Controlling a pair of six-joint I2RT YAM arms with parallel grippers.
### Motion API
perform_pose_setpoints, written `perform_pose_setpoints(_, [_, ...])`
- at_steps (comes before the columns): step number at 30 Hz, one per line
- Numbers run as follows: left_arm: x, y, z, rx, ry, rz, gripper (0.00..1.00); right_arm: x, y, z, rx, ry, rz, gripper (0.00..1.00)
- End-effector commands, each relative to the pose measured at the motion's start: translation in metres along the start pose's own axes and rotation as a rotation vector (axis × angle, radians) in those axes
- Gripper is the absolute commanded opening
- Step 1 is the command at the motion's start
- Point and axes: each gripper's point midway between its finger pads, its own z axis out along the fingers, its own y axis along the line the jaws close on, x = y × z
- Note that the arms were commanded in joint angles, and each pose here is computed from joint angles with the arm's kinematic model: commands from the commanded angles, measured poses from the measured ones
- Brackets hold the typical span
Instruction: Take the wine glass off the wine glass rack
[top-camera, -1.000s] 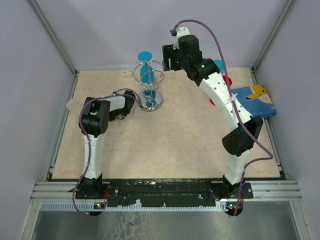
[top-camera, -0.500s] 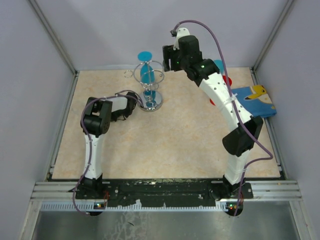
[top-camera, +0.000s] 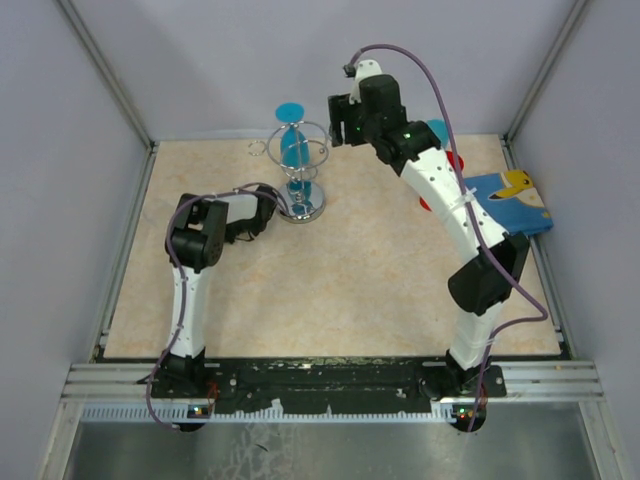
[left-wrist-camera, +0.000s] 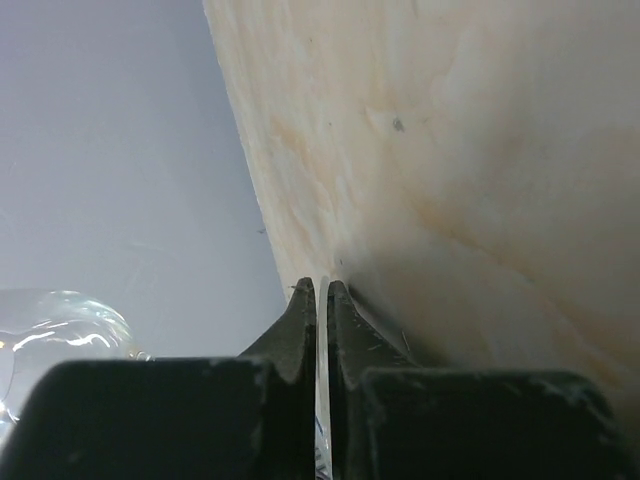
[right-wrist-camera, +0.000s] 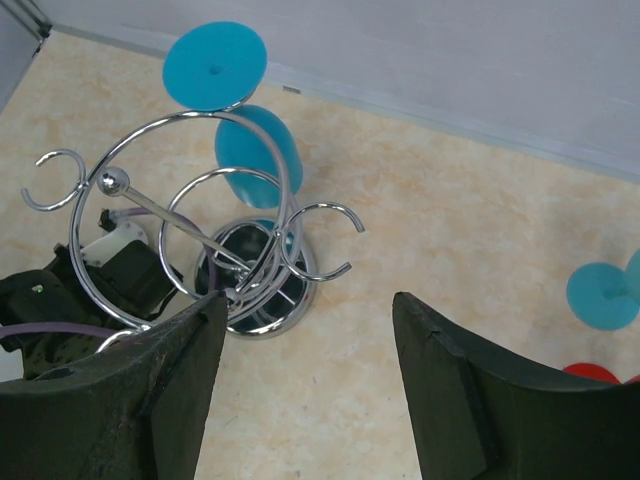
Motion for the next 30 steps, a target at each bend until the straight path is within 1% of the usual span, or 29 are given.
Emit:
perform_pose_setpoints(1, [0.001,-0.062,0.014,0.197,0.041,-0.083,0.0,-0.04,-0.004,-0.03,0.001,-0.122,-0.007,0.68])
perform_pose_setpoints(5, [0.003,-0.06,0.025,0.2,0.072,-0.103,0.0,-0.038,-0.006,-0.032,0.001,-0.123,-0.01,0.68])
perform_pose_setpoints(13, [0.0,-0.067,0.02,0.236,0.066,-0.137,0.0,-0.036,-0.01,-0.03,0.004,-0.121,-0.007,0.68])
perform_pose_setpoints(17, [-0.002,-0.071,0.018,0.263,0.059,-0.162,0.05,-0.036,-0.009,-0.031,0.0,-0.122,-0.005,0.68])
perform_pose_setpoints(23, [-0.011,-0.075,0.009,0.31,0.025,-0.199,0.05,-0.036,-0.011,-0.031,0.008,-0.12,-0.007,0.68])
perform_pose_setpoints(27, [-0.016,-0.076,0.0,0.304,-0.016,-0.197,0.06,-0.036,-0.011,-0.031,0.009,-0.12,-0.007,0.68])
perform_pose_setpoints(29, [-0.019,-0.077,-0.004,0.31,-0.03,-0.199,0.07,-0.035,-0.011,-0.031,0.009,-0.119,-0.007,0.68])
perform_pose_setpoints(30, [-0.02,-0.078,-0.006,0.315,-0.036,-0.203,0.1,-0.035,-0.011,-0.031,0.01,-0.118,-0.006,0.68])
